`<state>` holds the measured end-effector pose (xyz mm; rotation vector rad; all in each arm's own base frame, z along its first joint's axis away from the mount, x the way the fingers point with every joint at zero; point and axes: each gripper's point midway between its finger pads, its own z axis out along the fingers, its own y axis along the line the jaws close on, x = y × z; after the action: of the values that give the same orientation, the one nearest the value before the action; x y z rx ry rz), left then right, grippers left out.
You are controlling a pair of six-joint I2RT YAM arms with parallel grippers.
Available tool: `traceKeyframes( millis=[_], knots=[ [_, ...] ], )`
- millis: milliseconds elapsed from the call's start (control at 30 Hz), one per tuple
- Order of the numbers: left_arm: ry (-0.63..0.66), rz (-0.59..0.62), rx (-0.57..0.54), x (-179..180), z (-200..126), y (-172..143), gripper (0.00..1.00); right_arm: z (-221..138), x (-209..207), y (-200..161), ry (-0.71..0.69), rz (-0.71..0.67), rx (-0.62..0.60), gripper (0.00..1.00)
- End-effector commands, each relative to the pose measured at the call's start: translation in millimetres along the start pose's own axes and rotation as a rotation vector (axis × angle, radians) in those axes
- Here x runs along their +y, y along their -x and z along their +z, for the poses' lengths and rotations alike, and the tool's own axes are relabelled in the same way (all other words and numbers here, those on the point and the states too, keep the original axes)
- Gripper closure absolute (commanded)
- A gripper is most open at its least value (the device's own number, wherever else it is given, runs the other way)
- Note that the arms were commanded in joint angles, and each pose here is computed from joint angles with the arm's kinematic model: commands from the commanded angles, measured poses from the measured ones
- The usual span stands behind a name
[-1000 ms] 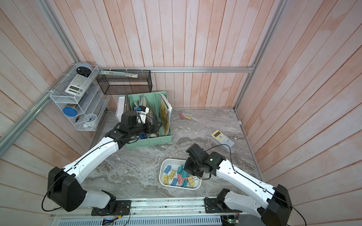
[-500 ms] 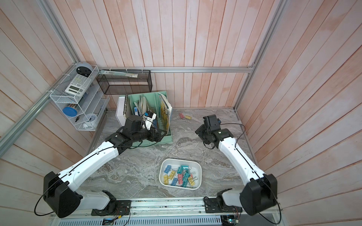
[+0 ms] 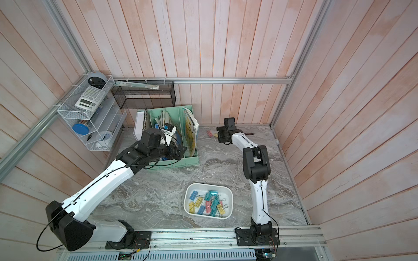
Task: Put the binder clips in the storage box
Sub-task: Pick up the binder clip at the center of the board.
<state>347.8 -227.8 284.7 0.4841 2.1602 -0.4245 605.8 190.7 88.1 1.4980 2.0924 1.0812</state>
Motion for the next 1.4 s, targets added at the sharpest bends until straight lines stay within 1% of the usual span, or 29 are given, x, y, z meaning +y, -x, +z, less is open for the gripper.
traceKeyframes(
  millis=[0,67,133,167,267,367,500,600,667,700,767,833,933,1033,1067,1100,1167,1233,1300,1367],
  knots=[
    [0.078,0.037,-0.011,12,-13,8,0.00,14,29,9,0.074,0.080,0.023,0.38],
    [0.100,0.039,-0.005,16,-13,7,0.00,27,29,14,0.078,0.103,0.034,0.40],
    [0.115,0.037,-0.003,18,-14,6,0.00,37,29,17,0.083,0.123,0.044,0.46],
    [0.121,0.037,-0.002,20,-14,6,0.00,42,28,17,0.084,0.131,0.048,0.52],
    [0.128,0.046,0.010,20,-14,7,0.00,48,23,16,0.074,0.149,0.066,0.79],
    [0.134,0.049,0.012,21,-12,12,0.00,42,26,15,0.078,0.128,0.065,0.99],
    [0.101,0.028,-0.007,15,-9,20,0.00,23,36,11,0.113,0.127,0.081,1.00],
    [0.054,0.001,-0.079,5,-13,39,0.00,-10,59,-4,0.186,0.139,0.116,1.00],
    [-0.007,-0.089,-0.174,-4,-19,66,0.00,-45,81,-20,0.253,0.142,0.145,1.00],
    [-0.039,-0.123,-0.215,-7,-21,78,0.00,-62,88,-26,0.282,0.153,0.139,1.00],
    [-0.096,-0.182,-0.298,-15,-26,104,0.00,-107,102,-39,0.356,0.194,0.083,1.00],
    [-0.138,-0.202,-0.355,-21,-30,124,0.00,-151,108,-49,0.416,0.230,0.007,1.00],
    [-0.183,-0.236,-0.457,-25,-35,146,0.00,-209,107,-74,0.429,0.251,-0.060,1.00],
    [-0.229,-0.322,-0.560,-24,-34,161,0.01,-252,107,-99,0.497,0.304,-0.071,1.00],
    [-0.265,-0.354,-0.591,-26,-33,165,0.03,-264,109,-106,0.535,0.316,-0.065,1.00],
    [-0.303,-0.390,-0.618,-27,-32,169,0.07,-274,112,-114,0.565,0.316,-0.054,1.00],
    [-0.421,-0.465,-0.683,-35,-33,179,0.21,-293,116,-133,0.602,0.318,-0.020,1.00],
    [-0.517,-0.508,-0.717,-43,-32,185,0.28,-310,118,-147,0.634,0.321,-0.004,1.00],
    [-0.585,-0.513,-0.734,-52,-28,187,0.36,-324,121,-157,0.658,0.327,0.016,1.00],
    [-0.599,-0.500,-0.739,-57,-21,186,0.39,-336,123,-163,0.682,0.321,0.025,1.00]
  ],
)
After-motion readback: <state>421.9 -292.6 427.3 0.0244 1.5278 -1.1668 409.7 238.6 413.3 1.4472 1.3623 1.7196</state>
